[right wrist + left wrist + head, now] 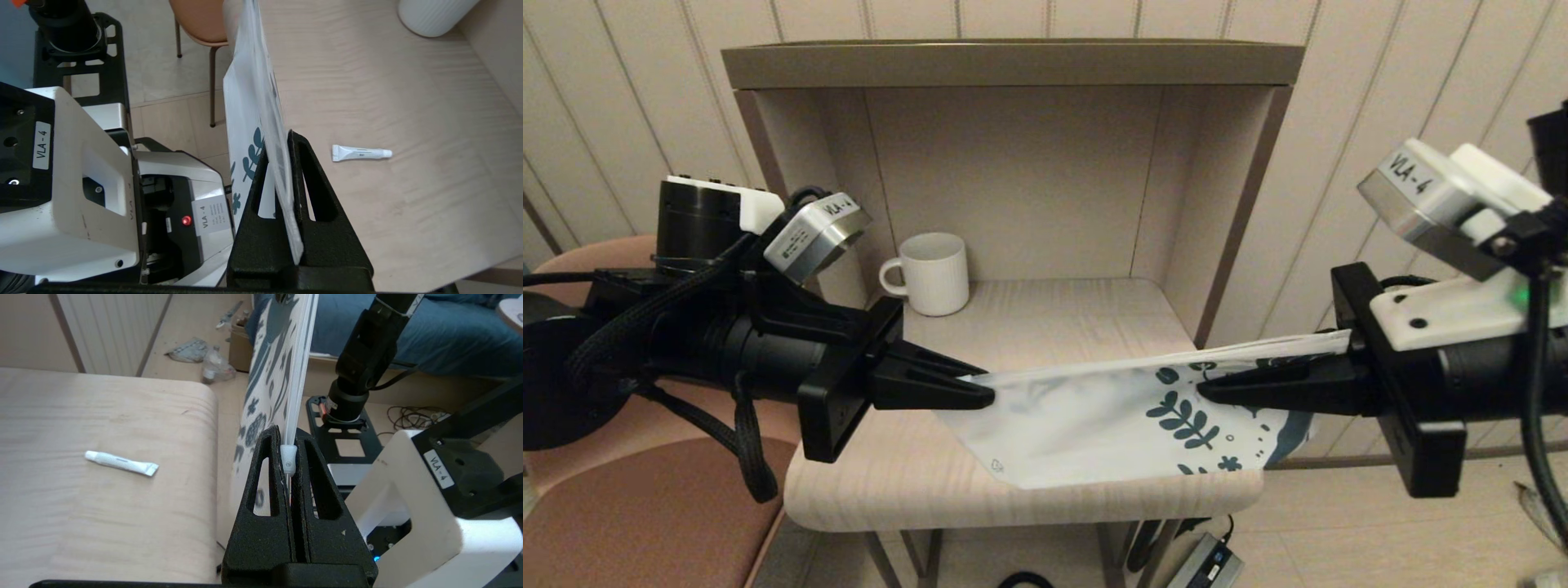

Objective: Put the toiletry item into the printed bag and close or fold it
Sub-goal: Open the storage bag

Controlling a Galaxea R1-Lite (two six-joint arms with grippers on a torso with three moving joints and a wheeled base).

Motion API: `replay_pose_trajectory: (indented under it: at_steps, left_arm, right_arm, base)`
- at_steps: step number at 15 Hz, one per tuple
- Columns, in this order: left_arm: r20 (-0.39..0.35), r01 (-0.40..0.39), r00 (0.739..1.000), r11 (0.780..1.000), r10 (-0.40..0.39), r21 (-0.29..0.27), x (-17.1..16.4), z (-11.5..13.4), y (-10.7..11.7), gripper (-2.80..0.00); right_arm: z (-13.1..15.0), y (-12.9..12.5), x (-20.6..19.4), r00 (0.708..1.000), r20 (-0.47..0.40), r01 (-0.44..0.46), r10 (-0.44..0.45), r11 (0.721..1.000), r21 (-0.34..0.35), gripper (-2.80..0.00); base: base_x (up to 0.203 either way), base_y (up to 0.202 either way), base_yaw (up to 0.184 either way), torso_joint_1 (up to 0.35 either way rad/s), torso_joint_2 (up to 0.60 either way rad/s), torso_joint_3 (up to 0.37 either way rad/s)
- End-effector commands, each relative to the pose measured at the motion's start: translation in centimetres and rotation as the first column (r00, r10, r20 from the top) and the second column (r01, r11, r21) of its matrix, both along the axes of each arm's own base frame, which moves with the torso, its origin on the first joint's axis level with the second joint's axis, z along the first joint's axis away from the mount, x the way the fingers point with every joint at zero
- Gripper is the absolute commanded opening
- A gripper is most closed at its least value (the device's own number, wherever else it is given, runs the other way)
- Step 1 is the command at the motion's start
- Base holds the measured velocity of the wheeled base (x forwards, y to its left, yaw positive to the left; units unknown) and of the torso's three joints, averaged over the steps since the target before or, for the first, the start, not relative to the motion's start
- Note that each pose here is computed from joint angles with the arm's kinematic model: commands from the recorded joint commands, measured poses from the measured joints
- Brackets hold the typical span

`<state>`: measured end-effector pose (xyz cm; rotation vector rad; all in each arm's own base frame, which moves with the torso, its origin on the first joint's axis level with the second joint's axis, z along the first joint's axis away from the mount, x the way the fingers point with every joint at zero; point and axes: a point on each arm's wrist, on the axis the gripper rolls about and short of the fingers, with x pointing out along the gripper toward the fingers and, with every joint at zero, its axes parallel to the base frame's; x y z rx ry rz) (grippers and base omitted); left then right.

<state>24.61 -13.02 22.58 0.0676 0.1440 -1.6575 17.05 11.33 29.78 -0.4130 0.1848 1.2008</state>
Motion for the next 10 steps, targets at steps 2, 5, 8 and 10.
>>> replay_pose_trajectory:
  at_steps: [2, 5, 8, 10]
  left_arm:
    - [-0.001, -0.002, 1.0, 1.0, 0.002, -0.001, 0.16, -0.15, 0.19, -2.8]
    - [-0.001, -0.005, 1.0, 1.0, 0.005, -0.001, 0.23, -0.18, 0.25, -2.8]
    - [-0.003, -0.01, 1.0, 1.0, 0.01, 0.0, 0.35, -0.26, 0.34, -2.8]
    - [-0.003, -0.01, 1.0, 1.0, 0.01, 0.0, 0.4, -0.27, 0.32, -2.8]
  right_arm:
    - [0.4, -0.53, -0.35, 1.0, 0.018, 0.01, -0.01, 1.0, 0.009, -2.8]
    - [0.47, -0.87, -0.59, 1.0, 0.023, 0.019, -0.02, 1.0, 0.012, -2.8]
    - [0.45, -1.31, -0.6, 0.999, 0.026, 0.037, -0.038, 0.999, 0.013, -2.8]
    - [0.22, -1.23, -0.58, 0.999, 0.018, 0.032, -0.032, 0.999, 0.01, -2.8]
  base:
    - [0.0, 0.0, 0.0, 0.0, 0.0, 0.0]
    - [0.0, 0.0, 0.0, 0.0, 0.0, 0.0]
    - [0.0, 0.0, 0.0, 0.0, 0.0, 0.0]
    - [0.0, 0.0, 0.0, 0.0, 0.0, 0.0]
